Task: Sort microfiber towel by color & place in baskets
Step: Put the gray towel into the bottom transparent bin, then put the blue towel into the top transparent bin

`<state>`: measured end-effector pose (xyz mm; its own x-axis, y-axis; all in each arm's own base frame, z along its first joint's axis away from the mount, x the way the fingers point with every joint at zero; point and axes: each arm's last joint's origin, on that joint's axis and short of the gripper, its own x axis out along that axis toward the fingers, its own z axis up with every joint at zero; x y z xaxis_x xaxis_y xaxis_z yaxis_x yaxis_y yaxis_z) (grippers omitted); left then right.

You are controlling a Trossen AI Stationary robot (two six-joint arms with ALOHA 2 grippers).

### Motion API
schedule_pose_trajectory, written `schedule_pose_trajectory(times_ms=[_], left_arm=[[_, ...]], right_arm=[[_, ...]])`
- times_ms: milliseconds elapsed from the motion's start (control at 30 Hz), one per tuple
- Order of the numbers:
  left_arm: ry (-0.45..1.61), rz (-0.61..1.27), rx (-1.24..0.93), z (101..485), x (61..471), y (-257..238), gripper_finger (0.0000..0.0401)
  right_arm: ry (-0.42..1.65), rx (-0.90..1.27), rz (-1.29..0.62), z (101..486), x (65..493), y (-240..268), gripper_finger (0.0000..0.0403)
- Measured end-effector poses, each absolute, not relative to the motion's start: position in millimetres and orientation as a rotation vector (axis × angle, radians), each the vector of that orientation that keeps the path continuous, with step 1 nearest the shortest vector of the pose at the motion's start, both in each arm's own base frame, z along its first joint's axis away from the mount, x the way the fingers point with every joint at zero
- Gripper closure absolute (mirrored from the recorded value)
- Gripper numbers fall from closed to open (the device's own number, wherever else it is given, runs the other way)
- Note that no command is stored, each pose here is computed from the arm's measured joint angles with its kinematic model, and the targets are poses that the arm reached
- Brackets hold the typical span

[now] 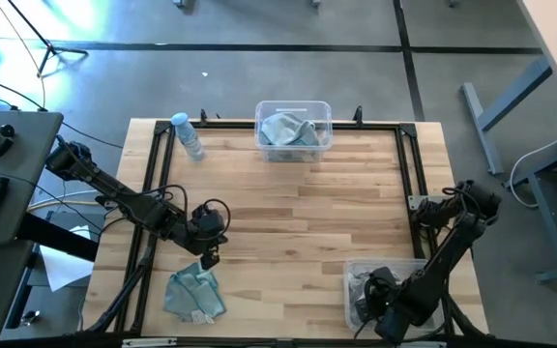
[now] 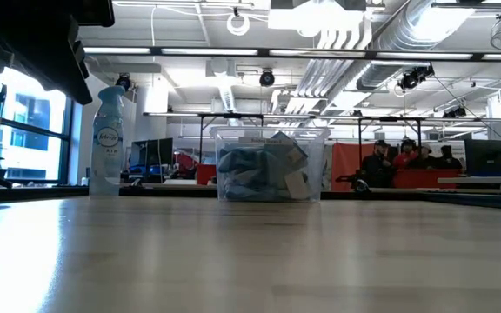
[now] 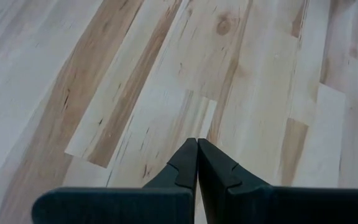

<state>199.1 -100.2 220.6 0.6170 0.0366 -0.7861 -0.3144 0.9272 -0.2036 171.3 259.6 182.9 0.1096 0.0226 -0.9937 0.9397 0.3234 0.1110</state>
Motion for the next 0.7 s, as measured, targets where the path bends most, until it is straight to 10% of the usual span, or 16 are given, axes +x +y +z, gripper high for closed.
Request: schedule_pose_trajectory(times_ms=[333, 700], left_arm=[[0.885, 0.205, -0.340, 221, 199, -100, 0.0401], [0.864, 0.193, -0.354, 222, 201, -101, 0.0401]], right_arm=[[1.255, 0.869, -0.956, 243, 171, 262, 0.0226], [1.317, 0.722, -0.806, 308, 170, 260, 0.0214]])
